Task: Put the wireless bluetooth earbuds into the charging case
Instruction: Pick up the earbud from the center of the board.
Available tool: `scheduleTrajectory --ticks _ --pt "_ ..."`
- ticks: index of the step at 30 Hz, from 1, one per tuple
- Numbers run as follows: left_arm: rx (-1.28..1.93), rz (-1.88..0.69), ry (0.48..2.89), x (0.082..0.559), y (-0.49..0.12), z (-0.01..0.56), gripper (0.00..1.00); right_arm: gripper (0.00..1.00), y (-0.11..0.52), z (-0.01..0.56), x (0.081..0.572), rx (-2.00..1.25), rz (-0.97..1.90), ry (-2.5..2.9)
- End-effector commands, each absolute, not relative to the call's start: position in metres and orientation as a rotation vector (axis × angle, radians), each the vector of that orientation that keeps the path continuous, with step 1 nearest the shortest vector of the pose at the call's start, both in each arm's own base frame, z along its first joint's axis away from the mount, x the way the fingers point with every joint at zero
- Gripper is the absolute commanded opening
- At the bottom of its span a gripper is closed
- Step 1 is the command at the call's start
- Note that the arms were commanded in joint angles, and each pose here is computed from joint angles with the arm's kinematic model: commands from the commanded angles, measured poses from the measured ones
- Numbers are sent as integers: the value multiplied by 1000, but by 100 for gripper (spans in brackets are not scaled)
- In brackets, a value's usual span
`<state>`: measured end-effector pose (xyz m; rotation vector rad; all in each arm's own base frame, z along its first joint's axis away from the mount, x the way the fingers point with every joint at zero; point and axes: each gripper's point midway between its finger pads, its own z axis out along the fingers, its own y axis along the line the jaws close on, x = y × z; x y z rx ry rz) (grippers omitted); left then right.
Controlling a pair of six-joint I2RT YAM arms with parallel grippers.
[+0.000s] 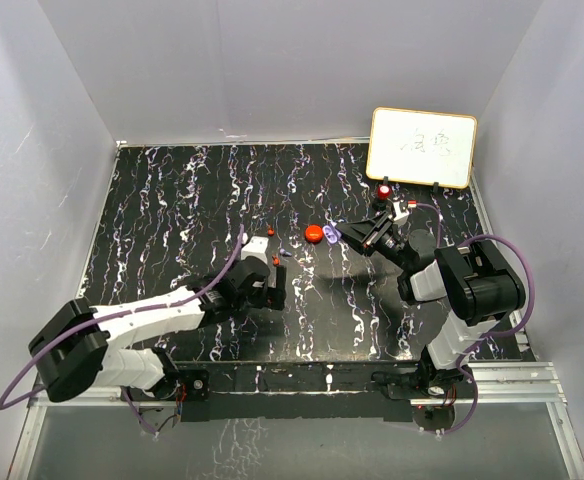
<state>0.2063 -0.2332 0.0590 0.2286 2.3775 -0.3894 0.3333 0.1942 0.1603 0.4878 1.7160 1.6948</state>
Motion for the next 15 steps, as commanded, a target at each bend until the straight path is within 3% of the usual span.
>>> scheduleTrajectory --ticks 1,15 --pt "340 -375 2282 220 -242 66 95 0 195 176 327 411 1713 1654" --pt "454 -384 2325 219 -256 39 95 0 195 176 329 408 1714 1658"
